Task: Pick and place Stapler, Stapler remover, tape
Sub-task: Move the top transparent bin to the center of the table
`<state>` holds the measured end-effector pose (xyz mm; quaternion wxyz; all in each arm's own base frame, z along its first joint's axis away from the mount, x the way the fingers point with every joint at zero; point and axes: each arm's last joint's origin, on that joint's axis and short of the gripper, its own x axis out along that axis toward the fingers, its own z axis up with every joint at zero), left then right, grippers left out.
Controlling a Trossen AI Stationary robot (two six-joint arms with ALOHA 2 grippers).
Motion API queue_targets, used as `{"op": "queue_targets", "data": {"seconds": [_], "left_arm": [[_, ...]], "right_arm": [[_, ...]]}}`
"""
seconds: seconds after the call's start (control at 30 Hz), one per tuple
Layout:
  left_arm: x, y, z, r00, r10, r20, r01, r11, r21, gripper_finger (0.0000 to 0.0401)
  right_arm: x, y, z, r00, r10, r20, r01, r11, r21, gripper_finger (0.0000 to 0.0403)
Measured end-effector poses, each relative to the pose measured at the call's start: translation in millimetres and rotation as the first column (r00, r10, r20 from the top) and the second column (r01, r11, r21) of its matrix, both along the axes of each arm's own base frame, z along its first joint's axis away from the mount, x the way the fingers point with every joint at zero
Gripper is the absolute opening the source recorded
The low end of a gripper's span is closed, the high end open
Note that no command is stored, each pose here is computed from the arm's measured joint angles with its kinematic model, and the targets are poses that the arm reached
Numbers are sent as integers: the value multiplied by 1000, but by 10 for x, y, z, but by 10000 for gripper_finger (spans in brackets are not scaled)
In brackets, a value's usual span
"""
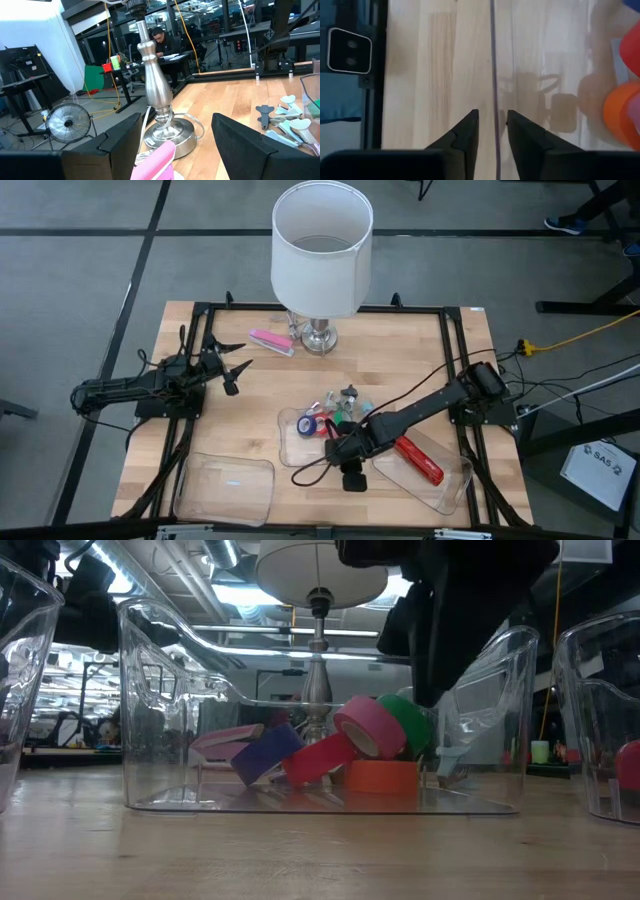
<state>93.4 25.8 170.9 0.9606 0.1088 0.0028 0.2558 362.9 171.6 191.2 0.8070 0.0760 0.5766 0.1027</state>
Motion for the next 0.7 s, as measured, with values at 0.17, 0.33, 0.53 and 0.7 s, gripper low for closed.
{"op": "queue_targets", "data": {"seconds": [0.17,0.33,0.53,0.7], "left_arm": [[0,0,1,1000,0,0,0,1000,0,239],[0,0,0,1000,0,0,0,1000,0,239],[0,0,1,1000,0,0,0,1000,0,239],[0,0,0,1000,0,0,0,1000,0,239]], "right_arm": [[27,-41,-28,999,43,9,-43,999,-21,41],[100,-133,-37,994,94,50,-91,995,-47,14],[219,-287,-24,979,155,132,-143,985,-97,5],[331,-439,-1,964,173,204,-150,981,-123,6]]}}
